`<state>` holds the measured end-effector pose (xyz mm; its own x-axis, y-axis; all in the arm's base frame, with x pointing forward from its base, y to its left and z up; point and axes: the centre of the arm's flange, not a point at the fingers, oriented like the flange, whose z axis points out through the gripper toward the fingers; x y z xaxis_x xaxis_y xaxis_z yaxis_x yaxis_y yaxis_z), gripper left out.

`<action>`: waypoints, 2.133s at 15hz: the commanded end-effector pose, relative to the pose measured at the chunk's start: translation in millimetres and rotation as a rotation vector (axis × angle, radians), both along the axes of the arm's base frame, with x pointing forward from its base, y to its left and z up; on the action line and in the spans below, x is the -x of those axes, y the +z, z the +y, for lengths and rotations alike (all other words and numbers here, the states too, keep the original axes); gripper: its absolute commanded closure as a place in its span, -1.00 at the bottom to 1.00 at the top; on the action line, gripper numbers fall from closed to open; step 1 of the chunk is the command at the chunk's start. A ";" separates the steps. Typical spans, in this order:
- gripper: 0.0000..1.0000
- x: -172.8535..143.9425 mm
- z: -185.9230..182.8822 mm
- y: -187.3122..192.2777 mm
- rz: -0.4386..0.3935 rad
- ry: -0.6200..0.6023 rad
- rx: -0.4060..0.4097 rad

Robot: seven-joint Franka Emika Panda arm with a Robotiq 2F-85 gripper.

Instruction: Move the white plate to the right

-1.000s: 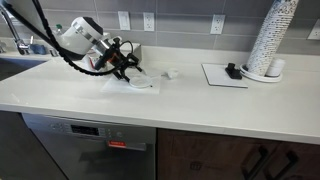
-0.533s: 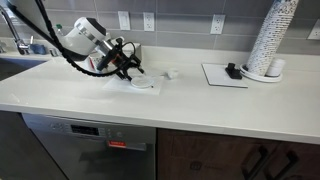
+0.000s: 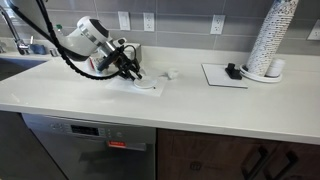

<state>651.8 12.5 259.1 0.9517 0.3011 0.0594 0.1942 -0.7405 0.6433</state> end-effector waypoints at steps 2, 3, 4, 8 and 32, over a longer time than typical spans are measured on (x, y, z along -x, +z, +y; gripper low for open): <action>0.72 -6.1 -2.9 -9.9 0.017 -0.039 -0.059; 0.85 -6.7 -2.9 -9.1 0.017 -0.047 -0.066; 1.00 -7.1 -2.7 -9.0 0.016 -0.059 -0.068; 0.96 -9.2 -3.5 -1.1 0.004 -0.085 -0.063; 0.96 1.4 -33.3 71.8 -0.121 -0.155 0.218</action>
